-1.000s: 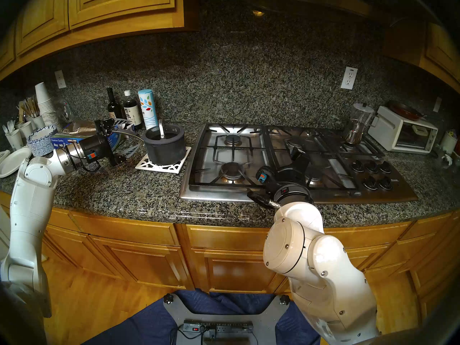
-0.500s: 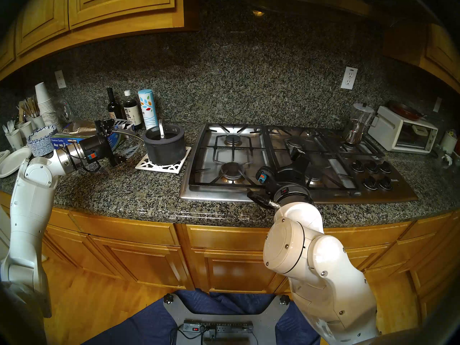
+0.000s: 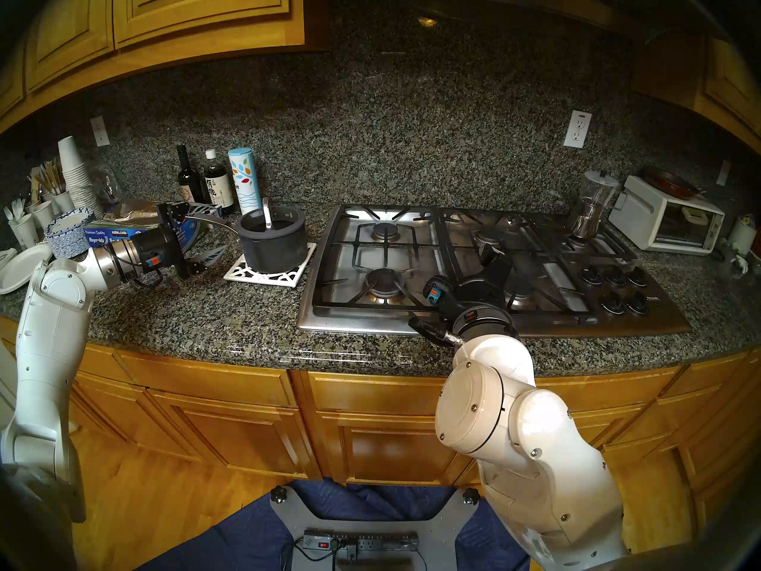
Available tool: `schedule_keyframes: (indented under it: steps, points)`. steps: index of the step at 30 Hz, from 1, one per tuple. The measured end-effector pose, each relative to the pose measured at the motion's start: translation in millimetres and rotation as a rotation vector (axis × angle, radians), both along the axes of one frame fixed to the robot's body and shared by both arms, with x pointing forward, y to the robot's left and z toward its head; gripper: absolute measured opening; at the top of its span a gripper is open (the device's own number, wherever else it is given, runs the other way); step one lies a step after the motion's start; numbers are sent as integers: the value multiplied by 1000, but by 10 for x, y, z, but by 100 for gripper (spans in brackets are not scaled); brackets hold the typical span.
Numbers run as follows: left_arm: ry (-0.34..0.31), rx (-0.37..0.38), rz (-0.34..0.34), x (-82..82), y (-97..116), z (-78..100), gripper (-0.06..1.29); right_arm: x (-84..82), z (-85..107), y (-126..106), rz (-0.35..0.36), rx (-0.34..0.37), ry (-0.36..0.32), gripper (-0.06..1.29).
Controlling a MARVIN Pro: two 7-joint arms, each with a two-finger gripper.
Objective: Pick up the pot, put it on the stove, take off the pot lid
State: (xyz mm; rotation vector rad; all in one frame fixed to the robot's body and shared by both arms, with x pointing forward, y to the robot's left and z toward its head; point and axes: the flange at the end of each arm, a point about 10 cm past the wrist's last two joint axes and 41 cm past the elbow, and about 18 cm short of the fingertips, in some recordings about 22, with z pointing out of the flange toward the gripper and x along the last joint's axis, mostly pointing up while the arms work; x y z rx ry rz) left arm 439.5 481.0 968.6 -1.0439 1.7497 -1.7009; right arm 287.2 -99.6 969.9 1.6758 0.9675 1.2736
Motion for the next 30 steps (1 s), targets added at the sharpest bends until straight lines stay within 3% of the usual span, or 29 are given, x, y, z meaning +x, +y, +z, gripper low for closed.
schedule_keyframes:
  steps: [16,30]
  points:
    - [-9,37,70,153,168,64,123,0,-4,1,0,0,2,124]
    - [-43,54,59,305,-2,86,123,0,-5,1,1,1,3,124]
